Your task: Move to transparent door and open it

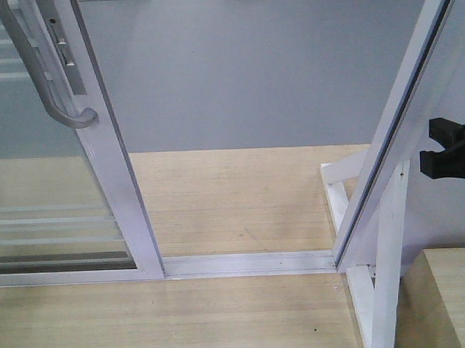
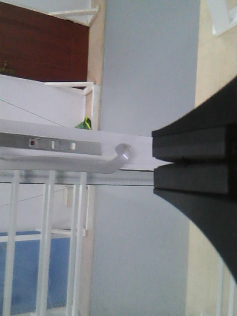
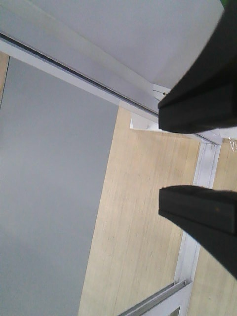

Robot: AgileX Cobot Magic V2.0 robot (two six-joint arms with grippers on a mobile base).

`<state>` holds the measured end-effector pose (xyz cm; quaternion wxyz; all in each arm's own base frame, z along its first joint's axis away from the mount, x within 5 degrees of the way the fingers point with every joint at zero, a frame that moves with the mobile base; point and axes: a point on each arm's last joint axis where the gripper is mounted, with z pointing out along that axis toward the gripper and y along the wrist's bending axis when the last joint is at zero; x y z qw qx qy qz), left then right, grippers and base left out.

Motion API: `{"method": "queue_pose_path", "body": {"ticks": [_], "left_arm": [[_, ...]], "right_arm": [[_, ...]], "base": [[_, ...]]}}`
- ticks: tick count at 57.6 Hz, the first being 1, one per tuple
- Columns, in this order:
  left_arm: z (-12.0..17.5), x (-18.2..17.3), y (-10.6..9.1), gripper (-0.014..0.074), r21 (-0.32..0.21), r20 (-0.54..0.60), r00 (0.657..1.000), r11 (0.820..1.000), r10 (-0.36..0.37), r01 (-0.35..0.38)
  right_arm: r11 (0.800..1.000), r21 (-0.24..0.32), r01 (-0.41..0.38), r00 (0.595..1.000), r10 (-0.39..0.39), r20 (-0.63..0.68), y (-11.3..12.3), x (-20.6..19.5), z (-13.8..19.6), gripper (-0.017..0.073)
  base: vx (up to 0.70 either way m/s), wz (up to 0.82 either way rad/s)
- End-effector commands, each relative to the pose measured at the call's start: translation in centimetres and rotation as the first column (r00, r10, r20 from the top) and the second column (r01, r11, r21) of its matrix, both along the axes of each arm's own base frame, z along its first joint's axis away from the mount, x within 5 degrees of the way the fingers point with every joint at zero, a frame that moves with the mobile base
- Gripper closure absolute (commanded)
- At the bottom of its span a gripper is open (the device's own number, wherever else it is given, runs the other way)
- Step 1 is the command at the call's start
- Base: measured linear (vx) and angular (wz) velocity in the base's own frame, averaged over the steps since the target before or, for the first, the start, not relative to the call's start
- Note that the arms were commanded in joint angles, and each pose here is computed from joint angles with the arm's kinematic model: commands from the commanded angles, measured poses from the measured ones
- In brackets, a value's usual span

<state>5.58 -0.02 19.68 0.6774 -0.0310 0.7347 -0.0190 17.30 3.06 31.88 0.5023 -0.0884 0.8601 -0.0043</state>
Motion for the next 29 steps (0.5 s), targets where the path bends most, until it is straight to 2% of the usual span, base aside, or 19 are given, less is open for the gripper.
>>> {"method": "queue_pose_path", "body": {"ticks": [1, 29], "left_arm": [[0.34, 0.00, 0.13, 0.0600, 0.014, 0.124, 0.992, 1.000, 0.010, -0.012], [-0.39, 0.07, 0.08, 0.0600, 0.005, 0.084, 0.996, 1.000, 0.003, -0.004]], "right_arm": [[1.000, 0.015, -0.017, 0.995, 0.015, 0.103, 0.09, 0.13, 1.69, 0.0217], [1.000, 0.016, -0.017, 0.994, 0.016, 0.105, 0.10, 0.14, 1.70, 0.0217]], "base": [[0.00, 0.00], [0.00, 0.00]]}}
